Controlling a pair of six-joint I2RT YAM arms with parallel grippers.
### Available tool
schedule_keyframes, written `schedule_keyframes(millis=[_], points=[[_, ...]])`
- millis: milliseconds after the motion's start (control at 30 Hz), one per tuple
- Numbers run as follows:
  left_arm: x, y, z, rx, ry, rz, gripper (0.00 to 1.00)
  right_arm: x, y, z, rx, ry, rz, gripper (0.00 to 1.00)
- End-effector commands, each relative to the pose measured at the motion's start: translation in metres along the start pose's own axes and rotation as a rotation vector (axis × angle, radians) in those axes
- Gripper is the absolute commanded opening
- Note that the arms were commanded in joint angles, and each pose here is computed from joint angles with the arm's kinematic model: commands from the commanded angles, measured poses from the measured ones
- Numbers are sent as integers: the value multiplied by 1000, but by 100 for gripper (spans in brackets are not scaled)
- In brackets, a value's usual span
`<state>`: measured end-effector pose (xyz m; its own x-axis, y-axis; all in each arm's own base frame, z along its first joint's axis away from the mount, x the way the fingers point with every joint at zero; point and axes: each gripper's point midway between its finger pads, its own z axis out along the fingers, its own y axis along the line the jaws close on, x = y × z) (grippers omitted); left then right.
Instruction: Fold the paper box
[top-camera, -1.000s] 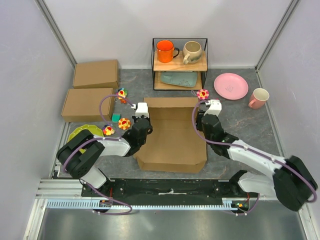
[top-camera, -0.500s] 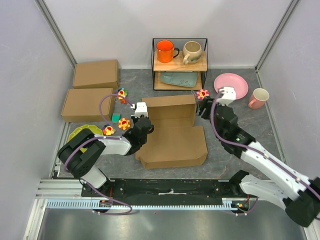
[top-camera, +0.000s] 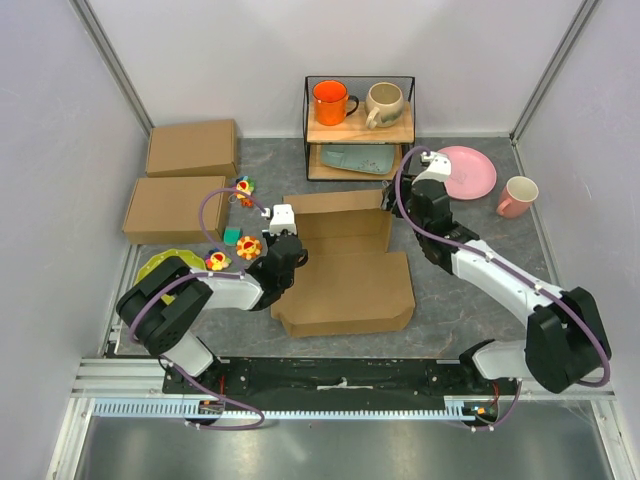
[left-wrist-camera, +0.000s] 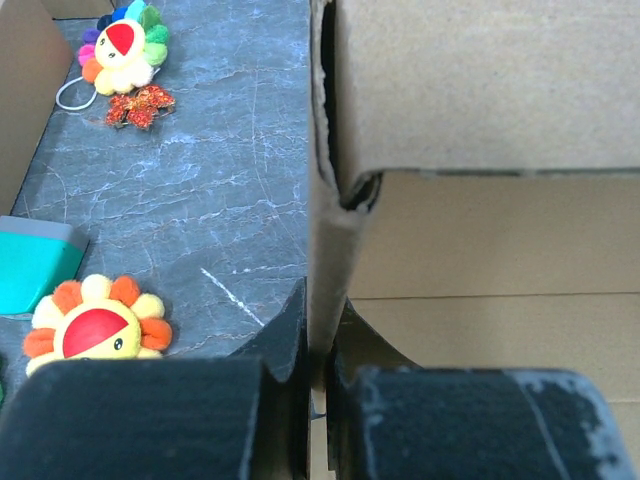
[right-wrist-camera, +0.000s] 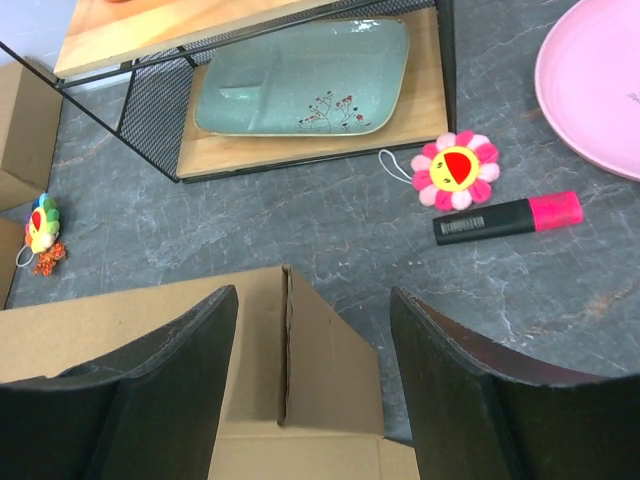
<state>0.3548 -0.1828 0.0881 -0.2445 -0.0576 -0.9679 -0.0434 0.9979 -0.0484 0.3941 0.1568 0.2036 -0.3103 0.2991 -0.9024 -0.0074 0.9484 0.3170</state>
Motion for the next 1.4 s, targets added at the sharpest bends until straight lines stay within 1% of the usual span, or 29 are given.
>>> schedule_keyframes(millis=[0, 133, 167, 267, 300, 367, 400, 467, 500, 533, 600, 633, 667, 700, 733, 767, 833, 967, 1000, 1033, 1067, 1200, 1300, 1333, 1367], points=[[-5, 0, 2, -22, -26, -29, 2, -12, 24, 12, -98, -22, 62, 69], [-7, -2, -1, 6, -24, -28, 2, 12, 14, 9, -99, 7, 70, 68], [-8, -4, -2, 17, -24, -26, 2, 24, 8, 7, -89, 27, 65, 68], [-13, -9, -5, 56, -16, -26, 8, 40, -1, 5, -73, 51, 55, 65], [-11, -13, -7, 82, -2, -15, 13, 42, -4, 5, -66, 55, 56, 65], [-17, -16, -11, 110, -3, -20, 19, 49, -8, 5, -58, 67, 48, 64], [-17, -18, -15, 139, 5, -16, 26, 51, -9, 4, -55, 70, 48, 63], [-27, -20, -22, 176, -1, -18, 32, 57, -13, 4, -46, 80, 47, 64], [-27, -24, -26, 207, 9, -13, 41, 59, -14, 5, -42, 84, 48, 64], [-26, -25, -29, 225, 24, 2, 45, 62, -15, 5, -38, 93, 45, 64], [-40, -34, -36, 280, 26, 21, 51, 64, -16, 6, -35, 99, 45, 64], [-36, -33, -39, 288, 63, 50, 51, 65, -16, 6, -33, 101, 46, 64], [-48, -40, -44, 328, 57, 61, 52, 64, -17, 6, -31, 100, 44, 64], [-51, -41, -47, 340, 64, 71, 52, 64, -17, 6, -29, 101, 42, 64], [-47, -38, -51, 341, 97, 93, 53, 63, -17, 6, -29, 99, 43, 64], [-57, -37, -56, 358, 82, 96, 53, 64, -17, 5, -29, 100, 40, 64], [-64, -39, -65, 396, 89, 105, 55, 63, -18, 5, -23, 99, 40, 64], [-84, -45, -94, 522, 78, 96, 58, 65, -20, 5, -17, 104, 36, 64], [-98, -45, -103, 548, 42, 78, 59, 65, -19, 5, -20, 104, 38, 64], [-102, -45, -107, 564, 33, 70, 60, 66, -19, 5, -20, 107, 37, 64], [-107, -51, -115, 617, 26, 65, 61, 66, -19, 6, -21, 109, 40, 64], [-117, -64, -136, 745, 12, 58, 62, 68, -20, 5, -18, 115, 33, 64], [-126, -63, -141, 753, -21, 1, 62, 69, -21, 4, -17, 117, 31, 64], [-131, -61, -142, 744, -33, -45, 62, 70, -21, 4, -16, 120, 30, 64], [-128, -55, -137, 699, -32, -74, 62, 70, -21, 4, -17, 121, 32, 64]])
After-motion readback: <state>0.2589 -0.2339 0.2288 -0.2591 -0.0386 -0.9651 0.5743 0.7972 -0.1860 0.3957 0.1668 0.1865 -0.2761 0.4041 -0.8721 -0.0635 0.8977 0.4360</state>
